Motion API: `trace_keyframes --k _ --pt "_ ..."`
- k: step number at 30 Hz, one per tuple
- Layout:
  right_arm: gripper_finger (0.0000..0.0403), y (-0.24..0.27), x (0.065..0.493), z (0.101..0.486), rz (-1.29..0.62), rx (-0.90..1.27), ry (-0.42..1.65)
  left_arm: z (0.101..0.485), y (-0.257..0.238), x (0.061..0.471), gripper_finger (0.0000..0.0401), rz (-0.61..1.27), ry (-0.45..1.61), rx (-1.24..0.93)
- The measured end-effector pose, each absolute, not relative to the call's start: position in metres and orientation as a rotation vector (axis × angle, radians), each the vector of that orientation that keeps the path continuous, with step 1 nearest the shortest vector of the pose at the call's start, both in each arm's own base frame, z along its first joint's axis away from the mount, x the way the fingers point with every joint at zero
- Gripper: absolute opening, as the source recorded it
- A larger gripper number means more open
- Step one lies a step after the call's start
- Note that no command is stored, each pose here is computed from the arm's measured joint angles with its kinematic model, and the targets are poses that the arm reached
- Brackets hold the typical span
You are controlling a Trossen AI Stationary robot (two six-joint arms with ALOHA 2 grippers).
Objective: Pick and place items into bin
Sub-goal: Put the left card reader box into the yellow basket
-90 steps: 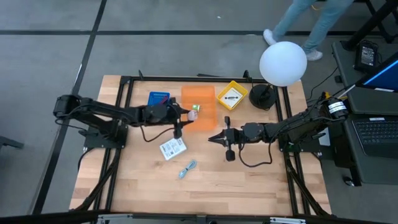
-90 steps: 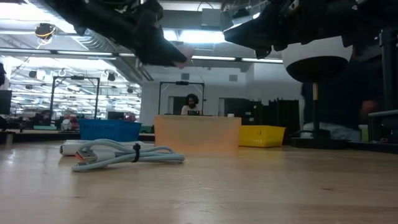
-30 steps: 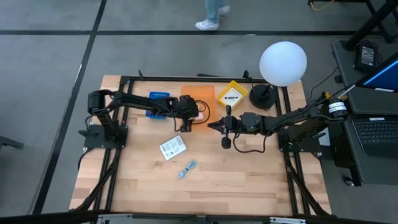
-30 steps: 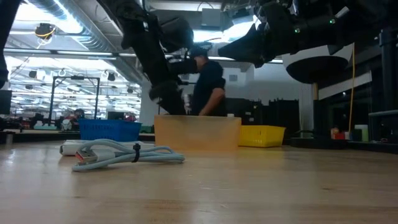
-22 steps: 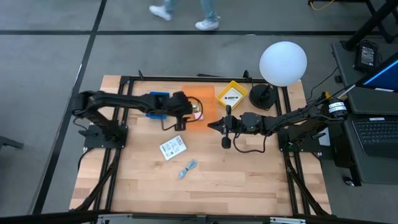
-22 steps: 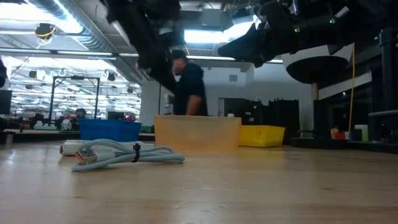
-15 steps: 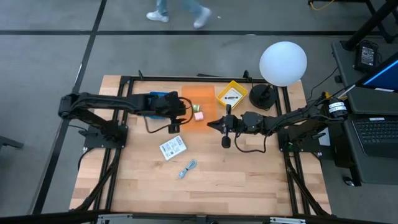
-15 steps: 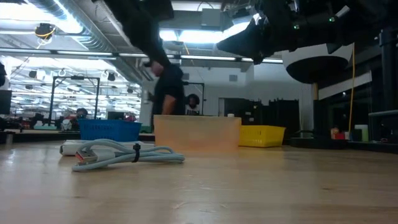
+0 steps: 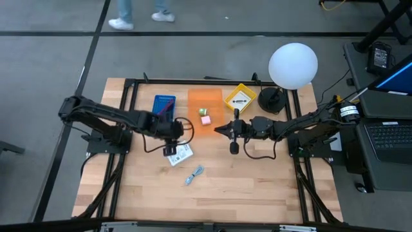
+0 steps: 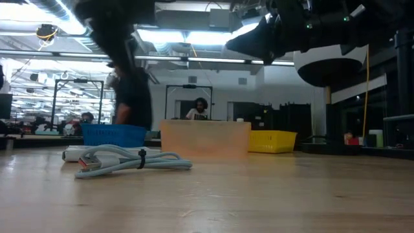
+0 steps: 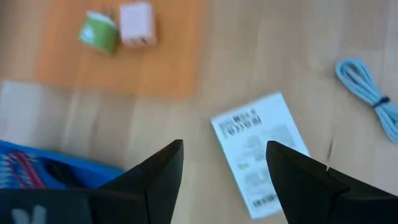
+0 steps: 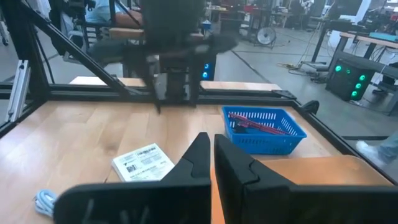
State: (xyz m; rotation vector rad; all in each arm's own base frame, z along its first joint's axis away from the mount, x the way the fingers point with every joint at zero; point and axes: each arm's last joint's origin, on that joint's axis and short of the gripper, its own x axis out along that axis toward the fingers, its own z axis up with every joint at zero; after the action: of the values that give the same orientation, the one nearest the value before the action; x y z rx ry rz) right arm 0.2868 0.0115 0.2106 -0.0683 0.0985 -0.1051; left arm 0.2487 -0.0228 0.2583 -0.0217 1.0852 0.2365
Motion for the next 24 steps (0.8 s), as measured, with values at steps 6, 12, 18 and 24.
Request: trace_keyframes --k 6,12,18,24 --pt "0.0005 0.018 0.288 0.215 -0.083 -0.072 0.079 0.233 -0.044 0.236 0.0219 0.214 1.172 -0.067" --pt "0.0005 0.030 0.290 0.220 -0.042 -0.092 0.059 0.216 -0.056 0.225 0.0209 0.232 1.217 -0.072" --pt "0.0005 0.041 0.288 0.215 -0.008 0.003 0.116 0.203 -0.059 0.218 0.0195 0.277 1.235 -0.078" --pt "0.0005 0.055 0.291 0.201 0.029 0.050 0.169 0.185 -0.059 0.209 0.0181 0.299 1.255 -0.091"
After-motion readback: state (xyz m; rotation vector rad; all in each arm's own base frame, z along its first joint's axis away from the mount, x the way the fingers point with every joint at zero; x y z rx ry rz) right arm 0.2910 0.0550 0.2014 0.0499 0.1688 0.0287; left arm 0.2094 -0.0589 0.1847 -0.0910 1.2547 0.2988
